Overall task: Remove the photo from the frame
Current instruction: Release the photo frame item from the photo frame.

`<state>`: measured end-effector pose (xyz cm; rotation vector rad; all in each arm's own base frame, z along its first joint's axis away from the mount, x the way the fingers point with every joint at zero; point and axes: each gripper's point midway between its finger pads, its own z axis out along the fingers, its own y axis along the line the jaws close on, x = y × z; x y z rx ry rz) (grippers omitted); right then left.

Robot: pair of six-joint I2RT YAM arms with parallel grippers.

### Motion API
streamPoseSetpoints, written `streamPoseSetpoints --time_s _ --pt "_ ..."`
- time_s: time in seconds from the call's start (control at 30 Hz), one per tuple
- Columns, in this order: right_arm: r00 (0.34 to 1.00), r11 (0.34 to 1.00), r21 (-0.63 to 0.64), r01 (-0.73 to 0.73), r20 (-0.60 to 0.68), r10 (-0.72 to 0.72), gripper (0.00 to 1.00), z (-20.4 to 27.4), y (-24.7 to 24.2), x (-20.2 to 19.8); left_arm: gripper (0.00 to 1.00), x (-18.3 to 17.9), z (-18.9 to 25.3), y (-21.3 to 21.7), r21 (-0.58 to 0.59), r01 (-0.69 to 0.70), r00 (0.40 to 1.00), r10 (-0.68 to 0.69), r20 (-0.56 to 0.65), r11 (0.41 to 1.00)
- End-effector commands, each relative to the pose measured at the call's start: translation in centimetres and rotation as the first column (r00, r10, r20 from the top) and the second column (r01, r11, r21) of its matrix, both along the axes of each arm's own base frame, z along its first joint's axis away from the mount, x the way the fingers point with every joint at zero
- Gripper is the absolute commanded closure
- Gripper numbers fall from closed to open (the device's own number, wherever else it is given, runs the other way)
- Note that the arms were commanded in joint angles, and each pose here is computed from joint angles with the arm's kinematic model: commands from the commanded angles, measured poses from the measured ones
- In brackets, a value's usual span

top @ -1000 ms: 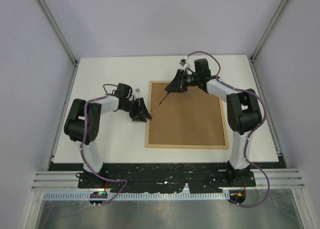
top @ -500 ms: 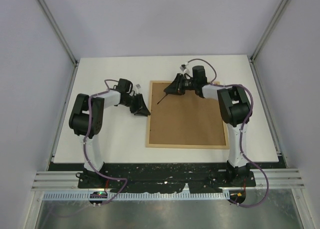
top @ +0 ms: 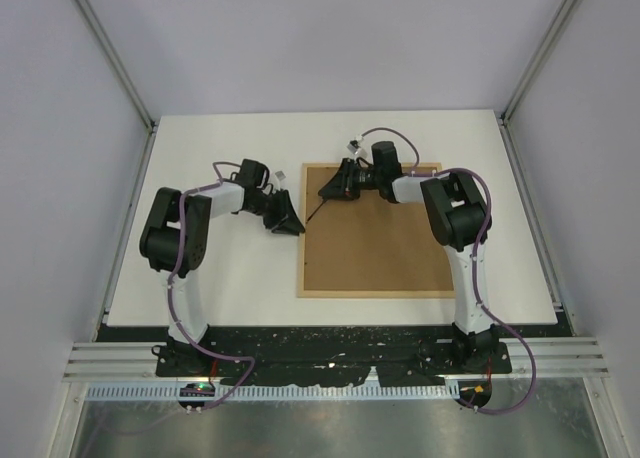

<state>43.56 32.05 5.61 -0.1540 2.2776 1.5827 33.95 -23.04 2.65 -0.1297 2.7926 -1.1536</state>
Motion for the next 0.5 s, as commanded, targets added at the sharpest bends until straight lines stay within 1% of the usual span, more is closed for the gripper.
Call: streamPoseSetpoints --time_s 0.0,0.1,0.17,0.23,0.33,0.47 --pt "0.995 1.0 -0.009 -0.014 0.099 0.015 0.92 0.7 0.3 0.9 0.73 -1.3 -1.5 0.0 0.034 0.004 0.999 -0.002 -0.049 0.999" --pt "0.993 1.0 -0.019 -0.018 0.12 0.02 0.92 0.9 0.0 0.8 0.73 -1.5 -1.9 0.0 0.047 0.004 0.998 -0.002 -0.057 0.999" --pt "0.993 1.0 -0.018 -0.014 0.118 0.016 0.92 1.1 -0.3 0.7 0.69 -1.6 -1.9 0.0 0.053 0.01 0.998 -0.007 -0.058 0.999" --pt "0.992 1.0 -0.011 -0.016 0.125 0.017 0.92 1.4 -0.4 0.6 0.67 -1.7 -1.9 -0.1 0.06 0.012 0.998 -0.008 -0.06 0.998" --pt "0.993 1.0 -0.01 -0.02 0.119 0.021 0.92 1.1 -0.5 0.2 0.67 -1.6 -2.0 0.0 0.08 0.01 0.998 -0.005 -0.063 0.997" --pt "0.993 0.999 0.009 -0.031 0.111 0.03 0.92 1.1 -0.5 -0.2 0.69 -1.9 -2.2 0.1 0.149 0.032 0.997 -0.022 -0.068 0.988"
